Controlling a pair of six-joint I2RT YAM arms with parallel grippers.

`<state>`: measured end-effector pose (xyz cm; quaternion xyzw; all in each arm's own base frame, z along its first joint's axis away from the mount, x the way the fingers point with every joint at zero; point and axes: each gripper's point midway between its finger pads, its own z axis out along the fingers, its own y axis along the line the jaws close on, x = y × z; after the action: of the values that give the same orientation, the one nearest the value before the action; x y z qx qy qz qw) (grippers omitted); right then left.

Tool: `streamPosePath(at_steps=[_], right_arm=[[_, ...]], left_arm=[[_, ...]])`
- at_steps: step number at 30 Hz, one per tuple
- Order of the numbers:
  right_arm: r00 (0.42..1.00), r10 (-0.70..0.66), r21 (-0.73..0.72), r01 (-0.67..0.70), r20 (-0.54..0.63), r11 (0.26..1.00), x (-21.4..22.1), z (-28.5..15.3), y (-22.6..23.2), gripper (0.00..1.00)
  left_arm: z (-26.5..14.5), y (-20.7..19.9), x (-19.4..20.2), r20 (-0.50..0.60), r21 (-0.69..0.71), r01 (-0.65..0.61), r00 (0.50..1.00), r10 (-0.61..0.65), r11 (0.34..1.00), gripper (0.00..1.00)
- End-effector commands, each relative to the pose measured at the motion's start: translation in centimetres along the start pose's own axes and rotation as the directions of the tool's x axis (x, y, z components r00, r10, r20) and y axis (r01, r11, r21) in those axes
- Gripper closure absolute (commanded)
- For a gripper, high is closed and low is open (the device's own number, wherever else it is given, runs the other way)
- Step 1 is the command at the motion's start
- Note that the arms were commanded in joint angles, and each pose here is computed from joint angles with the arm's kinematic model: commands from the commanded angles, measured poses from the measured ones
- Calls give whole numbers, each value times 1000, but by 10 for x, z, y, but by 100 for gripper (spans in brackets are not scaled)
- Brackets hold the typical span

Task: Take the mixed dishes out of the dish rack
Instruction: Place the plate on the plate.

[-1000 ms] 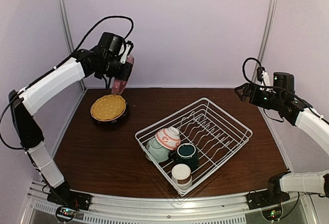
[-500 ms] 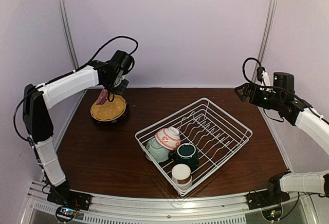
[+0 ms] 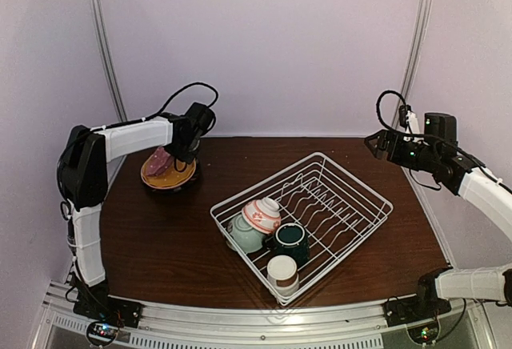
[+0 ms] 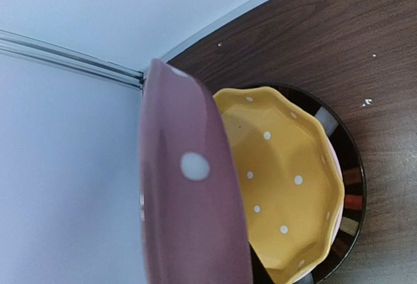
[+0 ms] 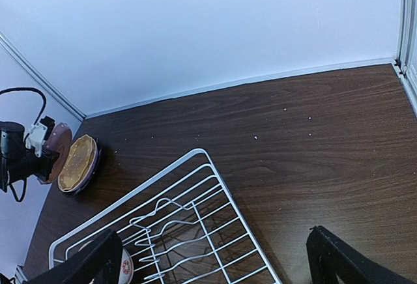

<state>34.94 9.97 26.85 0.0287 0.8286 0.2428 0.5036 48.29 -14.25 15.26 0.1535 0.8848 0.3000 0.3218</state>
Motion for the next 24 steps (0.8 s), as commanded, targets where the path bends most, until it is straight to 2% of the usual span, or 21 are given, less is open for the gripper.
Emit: streamPosePath(at_steps=[1,13,15,20,24], right_arm=[[1000,0,-11,0,4,1000,-2,2,3,0],[1000,6,-14,-6,3,1000,-2,3,3,0],[1000,6,-15,-6,2,1000,-2,3,4,0],[1000,3,-6,-3,3,1000,-1,1,2,0],[1000,0,-3,0,3,1000,-1,0,2,0]], left_arm=[[5,30,-27,71,-121,89,994,-81,989,100],[34,15,-20,23,-163,45,999,-42,986,98],[38,11,-18,14,-156,40,999,-38,987,92],[41,0,-19,13,-109,48,999,-47,993,70],[43,-9,-18,12,-65,51,999,-50,997,60]])
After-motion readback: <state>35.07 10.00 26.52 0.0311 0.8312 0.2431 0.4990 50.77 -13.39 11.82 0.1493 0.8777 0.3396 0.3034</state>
